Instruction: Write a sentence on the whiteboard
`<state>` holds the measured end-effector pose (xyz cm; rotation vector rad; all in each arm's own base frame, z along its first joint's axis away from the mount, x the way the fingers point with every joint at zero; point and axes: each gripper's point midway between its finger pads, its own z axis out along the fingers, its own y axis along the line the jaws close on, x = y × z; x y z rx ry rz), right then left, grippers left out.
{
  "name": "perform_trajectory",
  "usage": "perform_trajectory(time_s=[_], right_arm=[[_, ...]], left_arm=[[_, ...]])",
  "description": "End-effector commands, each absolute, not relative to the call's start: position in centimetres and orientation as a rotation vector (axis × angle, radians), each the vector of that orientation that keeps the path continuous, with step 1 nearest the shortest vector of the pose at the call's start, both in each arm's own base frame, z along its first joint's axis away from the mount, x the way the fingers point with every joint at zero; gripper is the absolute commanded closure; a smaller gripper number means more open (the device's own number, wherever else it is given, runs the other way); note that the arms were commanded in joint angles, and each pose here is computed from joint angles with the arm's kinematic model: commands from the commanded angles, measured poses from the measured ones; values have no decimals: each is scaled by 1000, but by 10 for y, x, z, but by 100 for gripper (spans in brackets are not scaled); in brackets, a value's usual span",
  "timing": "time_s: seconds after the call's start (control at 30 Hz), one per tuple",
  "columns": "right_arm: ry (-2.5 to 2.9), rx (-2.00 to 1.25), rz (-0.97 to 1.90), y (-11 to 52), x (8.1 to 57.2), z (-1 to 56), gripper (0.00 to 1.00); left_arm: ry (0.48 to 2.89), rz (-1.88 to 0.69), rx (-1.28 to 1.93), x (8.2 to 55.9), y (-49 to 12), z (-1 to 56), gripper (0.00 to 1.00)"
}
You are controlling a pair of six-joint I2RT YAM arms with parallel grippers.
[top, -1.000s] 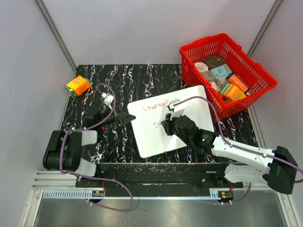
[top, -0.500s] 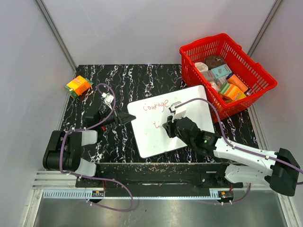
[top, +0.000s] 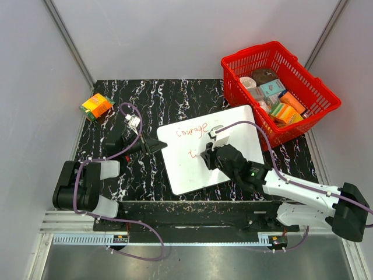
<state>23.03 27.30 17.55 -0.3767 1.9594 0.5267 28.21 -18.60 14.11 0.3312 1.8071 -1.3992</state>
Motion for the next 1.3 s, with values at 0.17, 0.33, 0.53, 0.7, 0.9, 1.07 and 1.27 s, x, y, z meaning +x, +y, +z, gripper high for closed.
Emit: perform_trajectory(time_s=[0.17,0.33,0.53,0.7,0.9,1.07,1.27], right_arm=[[1904,-325,501,266,246,200,100],[1826,-318,561,271,246,227,100],[1812,-367,509,272,251,227,100],[1803,-354,467,266,256,221,100],[1784,-361,490,271,255,223,100],[1779,-398,520,278,253,222,100],[1786,-419,442,278,249,216,100]], left_arm=[[1727,-1294,516,283,-196,139,100],[1727,-1296,515,283,-197,140,100],[1723,-1300,517,283,-197,142,100],[1724,-1304,513,283,-197,142,100],[1713,-1299,517,282,-197,144,98],[1718,-1300,516,283,-197,143,96],[1721,-1302,516,284,-197,142,99]])
